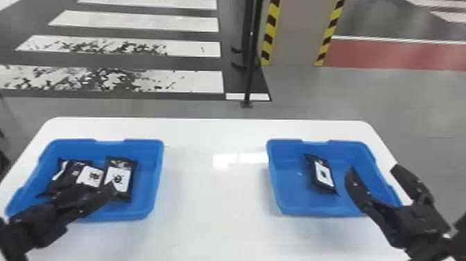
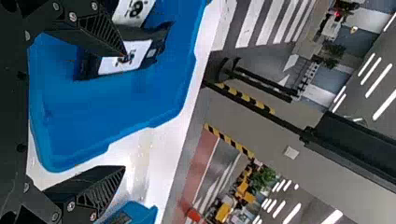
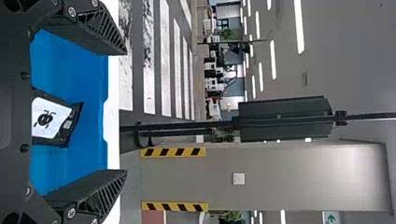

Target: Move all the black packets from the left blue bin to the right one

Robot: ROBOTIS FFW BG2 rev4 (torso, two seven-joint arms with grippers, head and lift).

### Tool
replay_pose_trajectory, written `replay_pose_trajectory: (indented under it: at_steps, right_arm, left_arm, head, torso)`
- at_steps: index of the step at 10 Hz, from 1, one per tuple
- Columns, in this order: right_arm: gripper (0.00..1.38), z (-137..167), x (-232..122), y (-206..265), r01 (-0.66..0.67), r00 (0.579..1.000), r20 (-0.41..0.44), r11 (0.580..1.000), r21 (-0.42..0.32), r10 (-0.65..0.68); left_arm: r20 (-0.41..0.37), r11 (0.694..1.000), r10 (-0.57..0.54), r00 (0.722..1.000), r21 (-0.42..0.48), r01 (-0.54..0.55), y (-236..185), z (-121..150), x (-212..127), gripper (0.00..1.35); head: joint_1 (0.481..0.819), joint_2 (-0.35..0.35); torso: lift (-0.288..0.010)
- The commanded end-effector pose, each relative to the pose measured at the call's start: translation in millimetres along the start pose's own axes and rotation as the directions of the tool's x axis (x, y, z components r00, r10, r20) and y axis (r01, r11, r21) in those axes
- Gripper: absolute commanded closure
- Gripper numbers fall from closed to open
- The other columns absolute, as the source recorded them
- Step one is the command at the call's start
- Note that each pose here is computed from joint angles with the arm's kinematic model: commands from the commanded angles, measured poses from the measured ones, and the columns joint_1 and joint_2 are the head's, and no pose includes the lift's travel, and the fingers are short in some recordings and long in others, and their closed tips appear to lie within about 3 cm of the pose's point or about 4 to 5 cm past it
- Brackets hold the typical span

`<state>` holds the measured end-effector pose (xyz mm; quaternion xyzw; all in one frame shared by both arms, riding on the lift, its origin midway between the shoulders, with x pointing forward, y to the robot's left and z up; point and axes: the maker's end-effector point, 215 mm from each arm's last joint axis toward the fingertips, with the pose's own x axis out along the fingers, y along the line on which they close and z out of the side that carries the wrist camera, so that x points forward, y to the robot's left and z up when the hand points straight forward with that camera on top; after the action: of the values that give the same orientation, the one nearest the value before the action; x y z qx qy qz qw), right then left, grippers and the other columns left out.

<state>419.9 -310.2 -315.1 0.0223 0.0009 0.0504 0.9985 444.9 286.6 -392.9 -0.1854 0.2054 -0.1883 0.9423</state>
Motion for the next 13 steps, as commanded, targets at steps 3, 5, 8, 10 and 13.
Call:
replay_pose_trajectory:
  at_steps: [3, 5, 8, 10, 13]
  right_arm:
    - [0.13, -20.9, -19.3, 52.7, -0.082, 0.995, -0.039, 0.991, 0.109, 0.087]
    - [0.14, -28.4, -18.8, 65.5, -0.11, 0.992, -0.051, 0.982, 0.156, 0.119]
    - [0.14, -35.9, -17.7, 67.8, -0.122, 0.988, -0.071, 0.974, 0.19, 0.138]
    - [0.15, -46.2, -18.9, 68.5, -0.123, 0.985, -0.089, 0.968, 0.221, 0.145]
    - [0.16, -52.4, -18.4, 69.7, -0.126, 0.984, -0.093, 0.961, 0.247, 0.153]
  left_arm:
    - [-0.054, 0.995, 0.092, 0.994, 0.046, -0.09, 35.5, 15.4, 25.2, 0.19]
    - [-0.09, 0.994, 0.107, 0.99, 0.025, -0.106, 42.5, 9.2, 42.6, 0.19]
    - [-0.169, 0.996, 0.082, 0.982, -0.003, -0.084, 39.2, -7.1, 72.0, 0.19]
    - [-0.191, 0.993, 0.115, 0.975, -0.006, -0.119, 45.3, -11.0, 72.3, 0.19]
    - [-0.252, 0.986, 0.157, 0.955, -0.015, -0.166, 57.3, -17.8, 78.2, 0.2]
  head:
    - [0.695, 0.025]
    - [0.695, 0.074]
    - [0.695, 0.064]
    - [0.695, 0.058]
    - [0.695, 0.066]
  torso:
    - [-0.14]
    - [-0.14]
    - [-0.14]
    - [-0.14]
    - [-0.14]
